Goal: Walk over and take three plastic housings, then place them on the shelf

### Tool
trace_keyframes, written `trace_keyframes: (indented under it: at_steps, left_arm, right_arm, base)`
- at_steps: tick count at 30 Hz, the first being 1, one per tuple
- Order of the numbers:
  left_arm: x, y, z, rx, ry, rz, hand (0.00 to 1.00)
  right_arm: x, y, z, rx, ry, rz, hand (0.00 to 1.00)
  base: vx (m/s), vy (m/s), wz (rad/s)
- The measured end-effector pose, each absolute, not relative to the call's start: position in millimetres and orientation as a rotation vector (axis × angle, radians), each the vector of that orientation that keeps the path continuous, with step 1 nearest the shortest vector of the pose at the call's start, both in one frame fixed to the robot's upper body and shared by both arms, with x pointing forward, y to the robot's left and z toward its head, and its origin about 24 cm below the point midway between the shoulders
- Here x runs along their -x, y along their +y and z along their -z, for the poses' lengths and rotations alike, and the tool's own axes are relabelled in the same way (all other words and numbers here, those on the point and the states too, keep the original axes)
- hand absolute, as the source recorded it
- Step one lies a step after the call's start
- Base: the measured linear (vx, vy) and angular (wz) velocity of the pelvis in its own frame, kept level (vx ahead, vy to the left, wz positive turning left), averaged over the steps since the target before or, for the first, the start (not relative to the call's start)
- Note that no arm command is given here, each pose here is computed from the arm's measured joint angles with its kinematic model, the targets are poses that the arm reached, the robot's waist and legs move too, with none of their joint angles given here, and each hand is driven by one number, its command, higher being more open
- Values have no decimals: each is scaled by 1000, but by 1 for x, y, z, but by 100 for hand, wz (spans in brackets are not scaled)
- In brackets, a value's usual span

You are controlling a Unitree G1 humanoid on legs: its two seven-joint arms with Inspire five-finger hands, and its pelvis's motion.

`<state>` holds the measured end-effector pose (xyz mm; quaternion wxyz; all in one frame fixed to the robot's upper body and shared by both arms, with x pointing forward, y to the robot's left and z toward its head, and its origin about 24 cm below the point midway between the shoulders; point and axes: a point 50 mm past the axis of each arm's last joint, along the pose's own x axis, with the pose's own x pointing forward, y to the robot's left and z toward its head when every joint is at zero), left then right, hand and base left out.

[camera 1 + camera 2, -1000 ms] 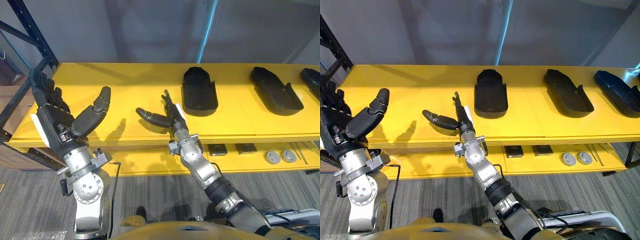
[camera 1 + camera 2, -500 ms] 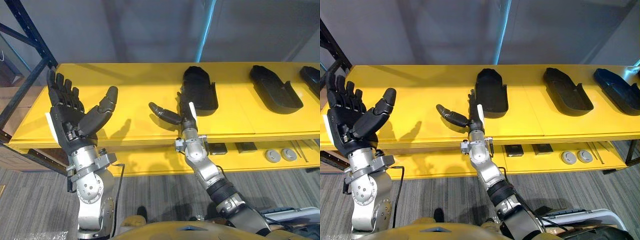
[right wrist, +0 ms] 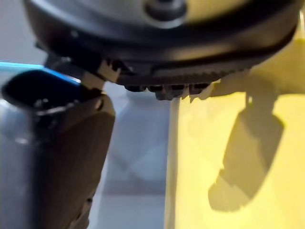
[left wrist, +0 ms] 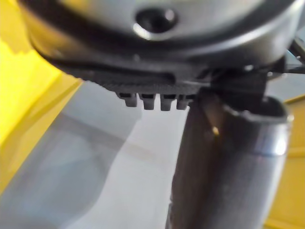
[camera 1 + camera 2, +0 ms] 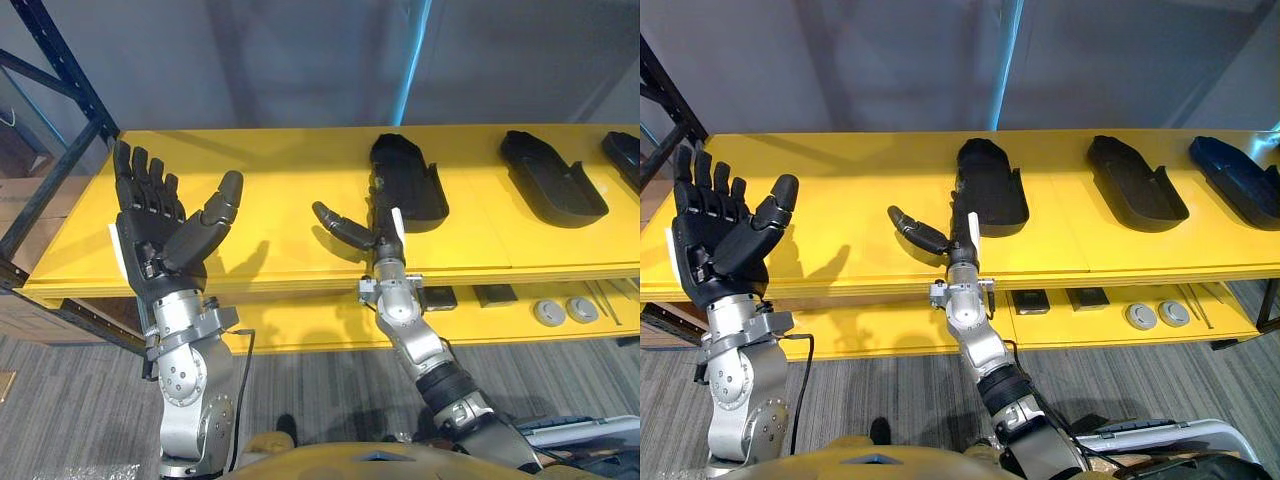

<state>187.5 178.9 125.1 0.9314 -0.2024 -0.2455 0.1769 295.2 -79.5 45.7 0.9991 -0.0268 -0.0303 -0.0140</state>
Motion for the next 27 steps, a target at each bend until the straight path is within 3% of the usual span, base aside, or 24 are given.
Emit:
trace_keyframes:
  at_steps: [7,11,17,22,27]
  left_arm:
    - [-188,179,-125,433,-501,-346,100]
    - [-187,182,-125,423,-507,-355,100]
    - [-183,194,-129,396,-520,-410,100]
    - [-175,196,-132,391,-530,-420,100]
    - [-176,191,-132,403,-525,-403,100]
  right_arm:
    - [-292,-72,-56,-18,-119,-114,100]
    - [-265,-70,-99,-117,-318,-242,100]
    - [-213,-106,-136,-203,-528,-230,100]
    - [-193,-136,-102,-213,-323,-175,100]
    - [-182,-136,-82,-239,-180,-235,100]
  base:
    - [0,0,0]
    - [0,0,-6]
    - [20,8,-18]
    - [16,11,-34]
    - [17,5,-20]
